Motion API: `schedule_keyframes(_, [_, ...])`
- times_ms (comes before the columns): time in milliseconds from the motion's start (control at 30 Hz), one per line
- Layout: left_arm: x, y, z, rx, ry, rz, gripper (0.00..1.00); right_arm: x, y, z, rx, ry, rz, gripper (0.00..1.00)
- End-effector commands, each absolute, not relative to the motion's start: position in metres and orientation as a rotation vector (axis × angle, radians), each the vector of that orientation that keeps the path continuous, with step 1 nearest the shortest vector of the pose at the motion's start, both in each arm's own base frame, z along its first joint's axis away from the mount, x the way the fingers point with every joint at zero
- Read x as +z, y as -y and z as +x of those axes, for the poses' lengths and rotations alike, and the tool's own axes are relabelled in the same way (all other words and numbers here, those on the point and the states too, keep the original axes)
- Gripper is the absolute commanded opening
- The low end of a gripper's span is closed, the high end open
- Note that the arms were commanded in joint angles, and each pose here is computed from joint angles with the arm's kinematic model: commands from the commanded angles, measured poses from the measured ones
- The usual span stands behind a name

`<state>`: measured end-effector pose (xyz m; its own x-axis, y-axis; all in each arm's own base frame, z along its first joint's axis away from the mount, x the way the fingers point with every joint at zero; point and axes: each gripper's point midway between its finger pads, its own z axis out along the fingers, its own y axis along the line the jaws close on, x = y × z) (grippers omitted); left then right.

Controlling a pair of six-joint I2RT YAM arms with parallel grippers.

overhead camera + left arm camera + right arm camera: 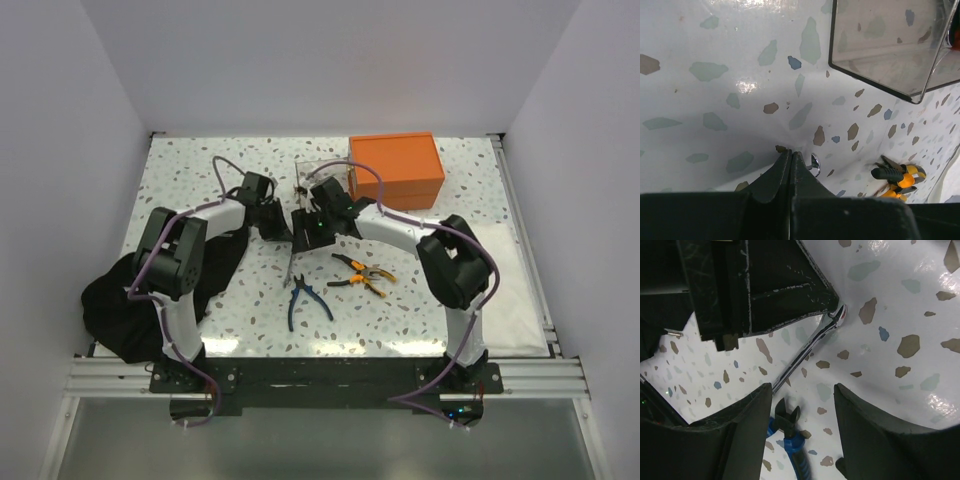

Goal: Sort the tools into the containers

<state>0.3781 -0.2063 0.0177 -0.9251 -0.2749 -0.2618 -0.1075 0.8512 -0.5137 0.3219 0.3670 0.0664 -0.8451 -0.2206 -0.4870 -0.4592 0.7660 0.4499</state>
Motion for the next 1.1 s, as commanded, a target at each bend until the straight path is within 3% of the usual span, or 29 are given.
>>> schedule_keyframes(0, [-0.009, 0.183, 0.358, -0.621, -2.8, -0.432, 0.0, 0.076, -0.38, 0.328, 0.789, -2.569, -0.442, 0.55])
schedule_keyframes(267, [-0.006, 0.184, 0.355, -0.664, -2.799, -0.501, 0.0, 0.05, -0.388, 0.316, 0.71, -2.644, -0.426, 0.52])
schedule_keyframes(433, [-0.004, 0.182, 0.351, -0.684, -2.794, -0.524, 0.0, 0.026, -0.39, 0.316, 0.583, -2.694, -0.392, 0.42])
schedule_keyframes(533, [-0.003, 0.178, 0.351, -0.694, -2.786, -0.55, 0.0, 0.012, -0.387, 0.316, 0.542, -2.719, -0.389, 0.26])
schedule_keyframes(567, [-0.002, 0.177, 0.351, -0.698, -2.783, -0.555, 0.0, 0.011, -0.386, 0.315, 0.543, -2.718, -0.394, 0.07])
schedule_keyframes(600, [0.002, 0.176, 0.353, -0.705, -2.771, -0.544, 0.0, 0.009, -0.385, 0.314, 0.537, -2.722, -0.402, 0.0])
schedule_keyframes(733, [0.04, 0.152, 0.374, -0.708, -2.66, -0.561, 0.4, 0.046, -0.385, 0.324, 0.569, -2.615, -0.479, 0.0])
schedule_keyframes(767, [0.049, 0.144, 0.379, -0.676, -2.63, -0.557, 0.45, 0.06, -0.387, 0.327, 0.59, -2.578, -0.493, 0.0])
schedule_keyframes(833, [0.079, 0.131, 0.389, -0.685, -2.534, -0.542, 0.52, 0.083, -0.389, 0.337, 0.636, -2.498, -0.527, 0.0])
schedule_keyframes(1067, [0.123, 0.111, 0.374, -0.68, -2.344, -0.37, 0.55, 0.173, -0.376, 0.376, 0.677, -2.254, -0.516, 0.0])
